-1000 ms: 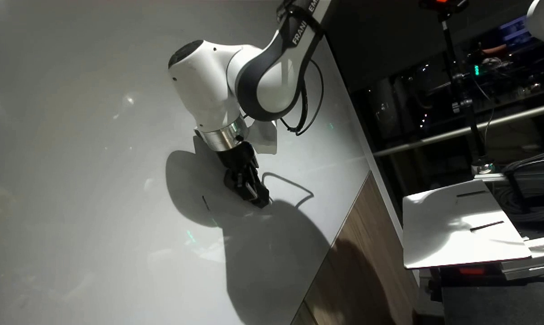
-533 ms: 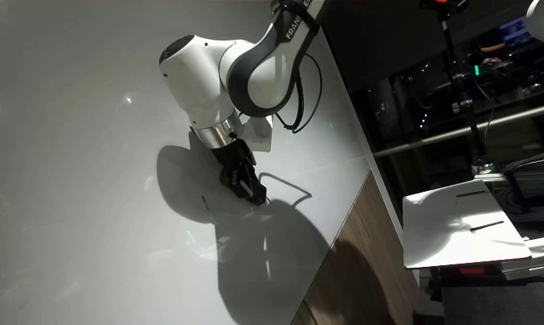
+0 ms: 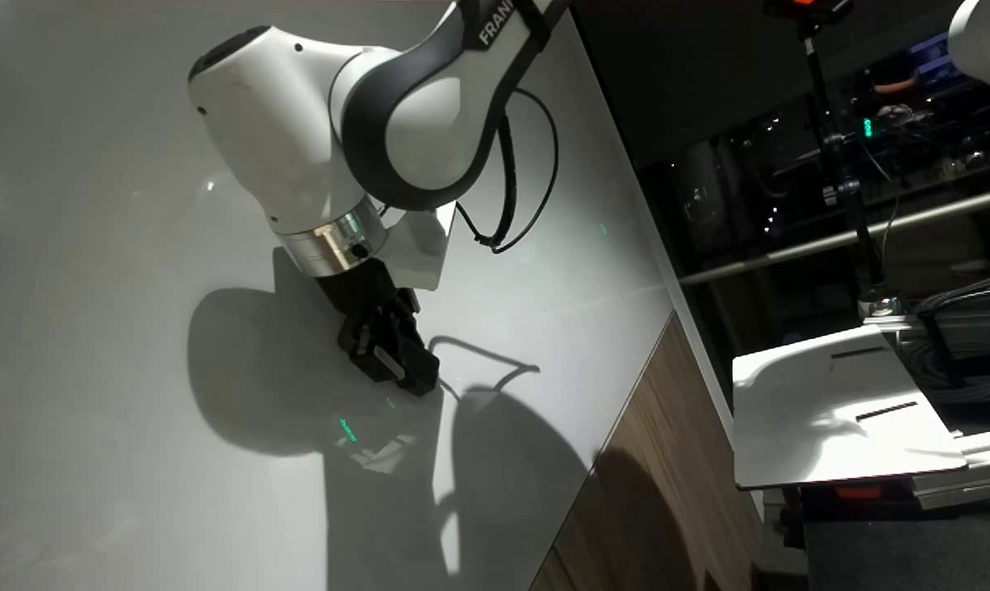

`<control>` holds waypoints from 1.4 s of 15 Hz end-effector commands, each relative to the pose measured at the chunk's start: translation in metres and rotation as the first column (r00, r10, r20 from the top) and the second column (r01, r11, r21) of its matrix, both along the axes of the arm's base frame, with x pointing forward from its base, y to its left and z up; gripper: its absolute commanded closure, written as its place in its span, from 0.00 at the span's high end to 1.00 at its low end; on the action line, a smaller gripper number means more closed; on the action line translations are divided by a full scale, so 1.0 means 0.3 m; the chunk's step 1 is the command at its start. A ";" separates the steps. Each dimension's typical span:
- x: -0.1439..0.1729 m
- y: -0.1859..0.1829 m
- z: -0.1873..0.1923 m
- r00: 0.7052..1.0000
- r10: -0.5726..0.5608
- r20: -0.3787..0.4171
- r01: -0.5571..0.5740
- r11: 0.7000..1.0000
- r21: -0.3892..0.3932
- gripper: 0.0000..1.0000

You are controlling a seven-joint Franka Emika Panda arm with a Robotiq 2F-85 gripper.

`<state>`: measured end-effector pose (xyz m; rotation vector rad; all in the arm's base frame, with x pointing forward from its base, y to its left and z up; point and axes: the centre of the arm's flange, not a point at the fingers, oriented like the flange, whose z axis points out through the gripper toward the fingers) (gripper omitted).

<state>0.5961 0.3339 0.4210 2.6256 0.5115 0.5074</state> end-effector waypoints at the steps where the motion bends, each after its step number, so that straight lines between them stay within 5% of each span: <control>1: 0.085 0.141 0.031 0.998 0.039 0.052 -0.039 0.999 -0.004 0.32; 8: 0.076 0.222 0.041 0.996 0.063 0.055 -0.061 0.997 -0.049 0.32; 21: 0.087 -0.014 0.105 0.996 0.022 0.087 -0.008 0.989 -0.150 0.32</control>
